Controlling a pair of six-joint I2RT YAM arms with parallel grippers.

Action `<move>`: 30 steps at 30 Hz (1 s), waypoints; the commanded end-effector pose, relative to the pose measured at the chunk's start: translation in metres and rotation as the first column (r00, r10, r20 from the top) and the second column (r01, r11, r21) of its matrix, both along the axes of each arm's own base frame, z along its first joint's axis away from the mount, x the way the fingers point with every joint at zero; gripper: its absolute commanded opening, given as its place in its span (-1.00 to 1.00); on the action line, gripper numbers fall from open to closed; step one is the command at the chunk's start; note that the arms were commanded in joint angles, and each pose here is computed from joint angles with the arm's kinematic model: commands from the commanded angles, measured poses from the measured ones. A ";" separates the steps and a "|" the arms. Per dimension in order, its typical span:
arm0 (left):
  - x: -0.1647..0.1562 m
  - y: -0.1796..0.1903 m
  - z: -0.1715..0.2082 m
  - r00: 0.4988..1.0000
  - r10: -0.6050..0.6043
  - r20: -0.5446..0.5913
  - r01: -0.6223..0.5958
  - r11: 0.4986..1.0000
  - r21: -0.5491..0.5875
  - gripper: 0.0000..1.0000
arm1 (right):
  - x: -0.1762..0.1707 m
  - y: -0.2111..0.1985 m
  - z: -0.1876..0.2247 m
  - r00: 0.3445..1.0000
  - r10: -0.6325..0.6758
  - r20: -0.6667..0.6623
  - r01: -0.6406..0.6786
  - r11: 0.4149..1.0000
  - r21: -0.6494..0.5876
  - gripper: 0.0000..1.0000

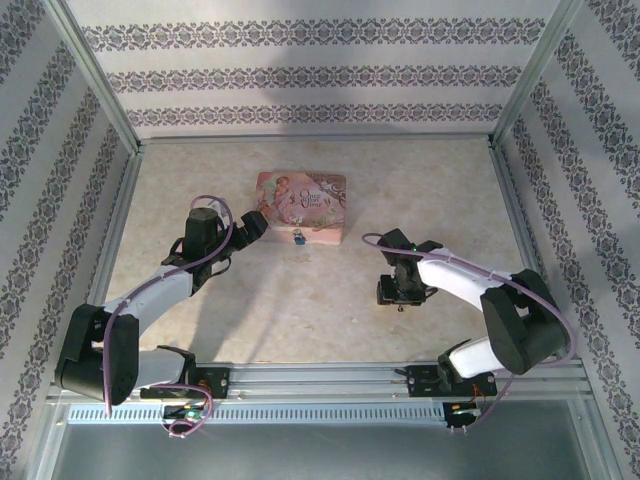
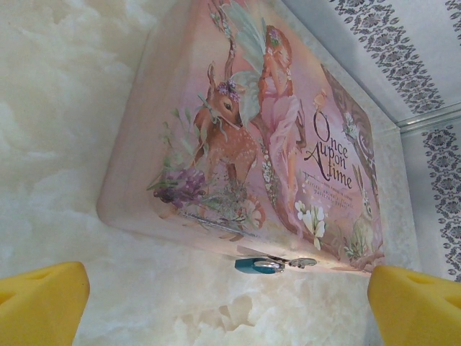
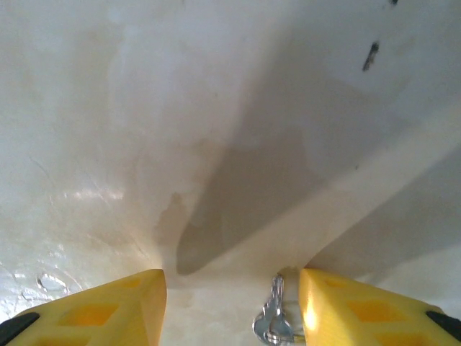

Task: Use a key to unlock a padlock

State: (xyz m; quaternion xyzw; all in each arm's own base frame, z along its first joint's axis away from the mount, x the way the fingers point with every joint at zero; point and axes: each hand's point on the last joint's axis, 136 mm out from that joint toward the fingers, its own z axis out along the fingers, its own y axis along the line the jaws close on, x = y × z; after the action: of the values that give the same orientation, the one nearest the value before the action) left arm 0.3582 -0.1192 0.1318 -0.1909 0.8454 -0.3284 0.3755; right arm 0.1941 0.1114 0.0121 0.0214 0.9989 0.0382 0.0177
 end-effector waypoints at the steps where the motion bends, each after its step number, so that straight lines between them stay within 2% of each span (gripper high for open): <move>1: 0.006 -0.003 0.012 0.999 -0.007 0.038 0.007 1.000 0.005 0.99 | -0.026 -0.009 -0.002 0.998 -0.021 -0.067 0.018 0.999 -0.033 0.03; 17: 0.007 -0.004 0.012 0.999 -0.010 0.037 0.010 1.000 0.004 0.99 | -0.027 -0.009 -0.002 0.998 -0.022 -0.060 0.019 0.998 -0.052 -0.18; 30: 0.007 -0.004 0.014 0.999 -0.011 0.038 0.010 1.000 0.007 0.99 | -0.024 -0.014 -0.007 0.998 -0.016 -0.058 0.012 0.996 -0.085 -0.55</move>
State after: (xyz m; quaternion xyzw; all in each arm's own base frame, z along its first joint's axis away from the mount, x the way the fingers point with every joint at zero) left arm 0.3603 -0.1196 0.1357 -0.1899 0.8435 -0.3300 0.3790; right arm 0.1716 0.1004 0.0100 0.0324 0.9994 0.0106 -0.0059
